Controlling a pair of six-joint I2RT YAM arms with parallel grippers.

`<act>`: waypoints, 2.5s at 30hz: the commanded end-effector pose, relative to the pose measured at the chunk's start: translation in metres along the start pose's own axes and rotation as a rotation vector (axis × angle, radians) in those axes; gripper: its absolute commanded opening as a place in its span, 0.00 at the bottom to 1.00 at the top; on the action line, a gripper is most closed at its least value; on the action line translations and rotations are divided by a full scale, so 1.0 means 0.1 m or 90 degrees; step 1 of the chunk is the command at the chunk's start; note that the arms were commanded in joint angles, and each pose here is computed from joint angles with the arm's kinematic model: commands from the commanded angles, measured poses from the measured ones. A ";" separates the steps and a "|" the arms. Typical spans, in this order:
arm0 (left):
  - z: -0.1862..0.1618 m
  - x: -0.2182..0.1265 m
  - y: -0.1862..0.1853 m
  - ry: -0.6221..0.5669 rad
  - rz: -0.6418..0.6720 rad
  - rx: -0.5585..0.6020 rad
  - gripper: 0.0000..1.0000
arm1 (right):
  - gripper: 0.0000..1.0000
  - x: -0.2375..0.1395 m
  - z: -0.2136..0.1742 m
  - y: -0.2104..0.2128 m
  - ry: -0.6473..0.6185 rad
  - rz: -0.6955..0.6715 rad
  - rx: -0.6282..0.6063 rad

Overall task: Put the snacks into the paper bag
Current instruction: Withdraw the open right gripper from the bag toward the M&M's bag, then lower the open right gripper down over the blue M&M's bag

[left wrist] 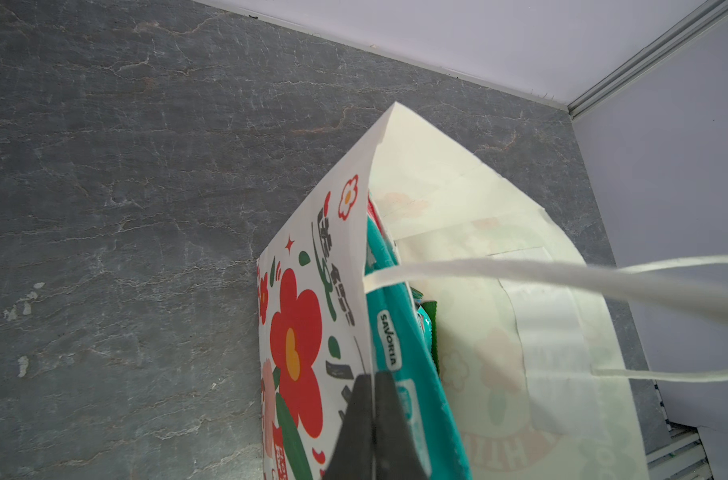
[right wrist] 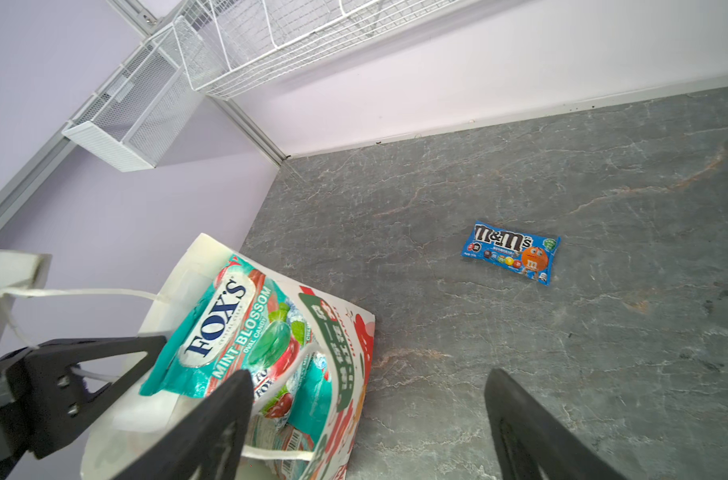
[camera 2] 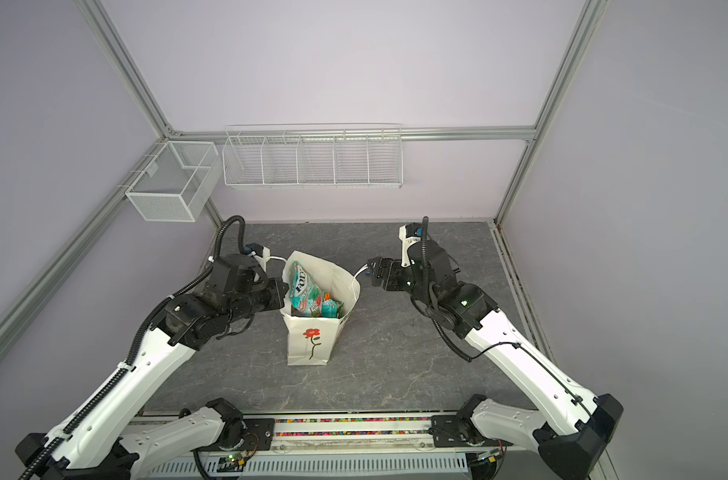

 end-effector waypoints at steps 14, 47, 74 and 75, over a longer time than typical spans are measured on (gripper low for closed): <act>0.16 -0.18 0.05 -0.083 -0.010 -0.003 0.00 | 0.90 0.39 -0.03 -0.69 0.071 -0.067 0.078; 0.23 -0.15 -0.10 -0.106 -0.094 -0.001 0.00 | 0.84 1.55 -0.10 -1.67 0.148 -0.126 0.233; 0.23 -0.06 -0.17 -0.088 -0.121 -0.005 0.00 | 0.71 2.19 -0.34 -2.27 0.107 -0.088 0.402; 0.22 -0.06 -0.17 -0.087 -0.122 -0.005 0.00 | 0.71 2.20 -0.35 -2.29 0.106 -0.085 0.405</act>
Point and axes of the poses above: each gripper's point midway between its finger pads, its own x axis out along the fingers, its own y axis along the line the jaws close on, z = x × y, the point moved 4 cm from there along -x, back along the fingers, and after that the axes turned 9 degrees about x, right-handed, at the moved point
